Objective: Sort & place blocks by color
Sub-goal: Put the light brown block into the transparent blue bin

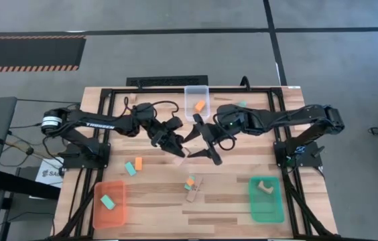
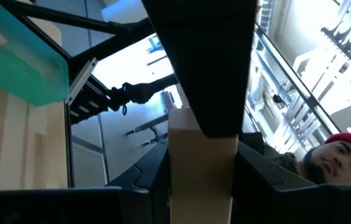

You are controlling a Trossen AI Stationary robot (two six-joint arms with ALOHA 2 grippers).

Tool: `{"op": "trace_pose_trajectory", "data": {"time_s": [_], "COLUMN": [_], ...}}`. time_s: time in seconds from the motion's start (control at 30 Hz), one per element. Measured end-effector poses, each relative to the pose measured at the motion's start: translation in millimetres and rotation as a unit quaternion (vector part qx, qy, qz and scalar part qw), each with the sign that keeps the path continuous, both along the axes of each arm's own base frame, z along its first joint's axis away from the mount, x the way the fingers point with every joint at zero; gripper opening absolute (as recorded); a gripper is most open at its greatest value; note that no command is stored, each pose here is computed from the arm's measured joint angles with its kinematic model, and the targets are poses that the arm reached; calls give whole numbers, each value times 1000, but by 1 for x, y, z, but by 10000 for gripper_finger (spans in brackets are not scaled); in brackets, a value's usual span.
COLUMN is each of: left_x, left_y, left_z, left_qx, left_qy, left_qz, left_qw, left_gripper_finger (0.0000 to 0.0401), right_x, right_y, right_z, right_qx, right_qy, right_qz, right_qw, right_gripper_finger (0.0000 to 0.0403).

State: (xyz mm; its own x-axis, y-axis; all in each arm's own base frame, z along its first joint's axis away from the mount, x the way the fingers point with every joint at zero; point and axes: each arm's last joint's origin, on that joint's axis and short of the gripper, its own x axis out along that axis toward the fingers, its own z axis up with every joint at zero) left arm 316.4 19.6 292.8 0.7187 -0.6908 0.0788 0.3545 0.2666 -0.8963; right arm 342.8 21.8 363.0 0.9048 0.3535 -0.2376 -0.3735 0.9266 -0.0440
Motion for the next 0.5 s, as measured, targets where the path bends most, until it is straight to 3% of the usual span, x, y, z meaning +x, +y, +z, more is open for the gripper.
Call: {"op": "trace_pose_trajectory", "data": {"time_s": [0.33,0.5], "left_x": [19,20], "left_y": [2,3], "left_z": [7,8], "left_qx": [-3,-6], "left_qy": [-4,6], "left_qz": [-19,-16], "left_qw": [1000,1000], "left_gripper_finger": [112,113], "right_x": [-2,-2], "right_y": [6,6], "right_z": [-5,-4], "right_qx": [-4,-11], "right_qy": [23,19], "right_qz": [19,31], "right_qw": [1000,999], "right_gripper_finger": [278,245]}}
